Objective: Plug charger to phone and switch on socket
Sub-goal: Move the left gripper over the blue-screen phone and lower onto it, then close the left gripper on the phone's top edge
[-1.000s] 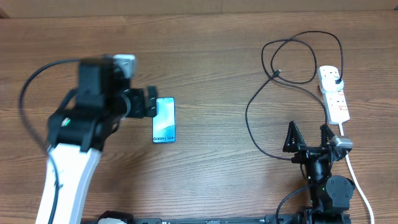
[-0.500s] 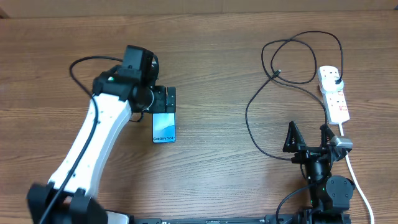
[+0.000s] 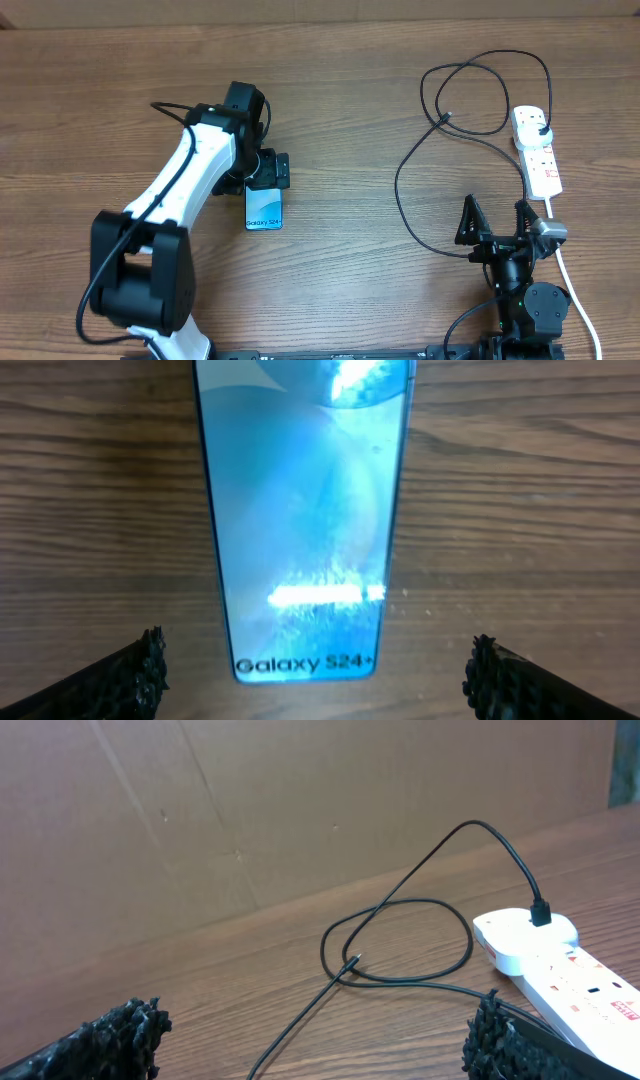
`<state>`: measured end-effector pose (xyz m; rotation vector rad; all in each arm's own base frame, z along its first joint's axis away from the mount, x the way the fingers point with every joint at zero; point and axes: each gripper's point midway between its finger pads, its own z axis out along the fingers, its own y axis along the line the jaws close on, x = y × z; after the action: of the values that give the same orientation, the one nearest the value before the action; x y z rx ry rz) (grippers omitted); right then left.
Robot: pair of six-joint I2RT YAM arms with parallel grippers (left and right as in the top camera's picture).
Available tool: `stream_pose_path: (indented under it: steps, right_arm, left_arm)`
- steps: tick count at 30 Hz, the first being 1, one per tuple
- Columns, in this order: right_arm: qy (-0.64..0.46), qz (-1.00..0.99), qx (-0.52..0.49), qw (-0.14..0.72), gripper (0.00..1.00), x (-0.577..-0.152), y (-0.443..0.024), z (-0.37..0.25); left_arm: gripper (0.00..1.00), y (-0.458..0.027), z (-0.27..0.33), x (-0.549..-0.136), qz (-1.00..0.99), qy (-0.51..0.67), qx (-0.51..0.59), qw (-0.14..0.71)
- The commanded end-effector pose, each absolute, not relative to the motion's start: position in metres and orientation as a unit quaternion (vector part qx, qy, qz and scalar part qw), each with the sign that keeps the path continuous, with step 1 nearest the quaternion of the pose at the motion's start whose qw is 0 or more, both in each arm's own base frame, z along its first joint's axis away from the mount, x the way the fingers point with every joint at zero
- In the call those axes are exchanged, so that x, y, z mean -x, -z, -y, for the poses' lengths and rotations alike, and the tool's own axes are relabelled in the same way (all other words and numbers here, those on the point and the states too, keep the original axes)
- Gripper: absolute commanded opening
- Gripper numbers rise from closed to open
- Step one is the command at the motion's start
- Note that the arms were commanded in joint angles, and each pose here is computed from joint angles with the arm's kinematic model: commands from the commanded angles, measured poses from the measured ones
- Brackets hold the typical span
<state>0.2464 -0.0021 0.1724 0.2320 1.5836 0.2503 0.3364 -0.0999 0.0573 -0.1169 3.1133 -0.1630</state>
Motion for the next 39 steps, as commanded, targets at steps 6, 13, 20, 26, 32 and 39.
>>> stream_pose_path:
  steps: [6,13,20,26,32,39]
  right_arm:
    - [-0.106,-0.706,-0.105,0.692,1.00,-0.246,-0.171,0.004]
    - [-0.106,-0.706,-0.105,0.692,1.00,-0.246,-0.171,0.004]
    - [-0.106,-0.706,-0.105,0.692,1.00,-0.246,-0.171,0.004]
    - [-0.106,-0.706,-0.105,0.692,1.00,-0.246,-0.171,0.004]
    - [-0.106,-0.706,-0.105,0.692,1.00,-0.246,-0.171,0.004]
    - [-0.106,-0.706,-0.105,0.692,1.00,-0.246,-0.171,0.004]
  left_arm:
    - [1.00,-0.023,0.098,-0.336,-0.998,0.034,0.052,-0.033]
    - [1.00,-0.012,0.090,-0.341,-0.998,0.009,0.051,-0.029]
    - [1.00,-0.012,0.092,-0.349,-0.999,0.014,0.050,-0.012]
    - [1.00,-0.010,0.090,-0.349,-0.999,0.009,0.047,-0.009]
    - [1.00,-0.003,0.091,-0.348,-0.999,0.012,0.047,-0.007]
    - [1.00,0.001,0.091,-0.347,-0.999,0.012,0.047,-0.007]
